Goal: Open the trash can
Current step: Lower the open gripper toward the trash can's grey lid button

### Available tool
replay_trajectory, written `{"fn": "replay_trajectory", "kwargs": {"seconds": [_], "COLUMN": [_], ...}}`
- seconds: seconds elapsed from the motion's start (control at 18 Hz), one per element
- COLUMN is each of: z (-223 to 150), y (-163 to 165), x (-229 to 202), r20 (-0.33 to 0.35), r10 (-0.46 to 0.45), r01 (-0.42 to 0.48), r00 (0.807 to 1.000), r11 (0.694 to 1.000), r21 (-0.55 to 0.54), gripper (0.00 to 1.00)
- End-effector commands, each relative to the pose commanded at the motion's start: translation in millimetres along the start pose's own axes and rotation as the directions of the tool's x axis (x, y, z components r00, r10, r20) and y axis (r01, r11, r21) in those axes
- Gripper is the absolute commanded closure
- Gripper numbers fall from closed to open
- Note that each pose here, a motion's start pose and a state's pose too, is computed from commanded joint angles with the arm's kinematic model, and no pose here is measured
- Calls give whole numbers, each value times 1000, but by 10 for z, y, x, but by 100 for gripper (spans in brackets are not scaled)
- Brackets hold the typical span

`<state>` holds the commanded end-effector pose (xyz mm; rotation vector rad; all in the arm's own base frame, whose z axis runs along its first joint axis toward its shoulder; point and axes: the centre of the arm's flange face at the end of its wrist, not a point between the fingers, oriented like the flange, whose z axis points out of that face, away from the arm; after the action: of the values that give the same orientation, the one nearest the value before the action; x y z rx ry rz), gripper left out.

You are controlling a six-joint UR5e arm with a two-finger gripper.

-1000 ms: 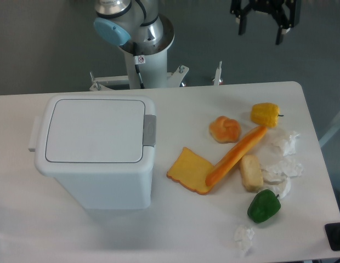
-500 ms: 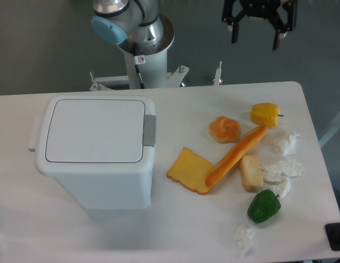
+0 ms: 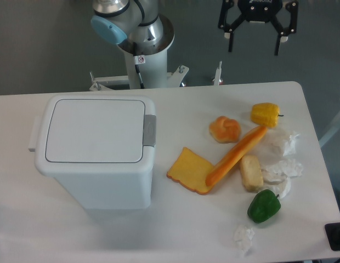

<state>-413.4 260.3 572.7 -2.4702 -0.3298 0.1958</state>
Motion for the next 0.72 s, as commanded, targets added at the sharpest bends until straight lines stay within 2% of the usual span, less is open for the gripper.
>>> {"fn": "replay_trajectory", "kwargs": {"seconds": [0.33,0.56,0.72], "z": [58,174,232], "y": [-173,-381,-480], "x": [15,53,38], "r20": [2,10,-1], "r10": [-67,-155,-188], "r01": [67,154,187], "r00": [998,988,982], "r11": [997,986,980], "r21": [29,70,73], "gripper": [0,0,0]}}
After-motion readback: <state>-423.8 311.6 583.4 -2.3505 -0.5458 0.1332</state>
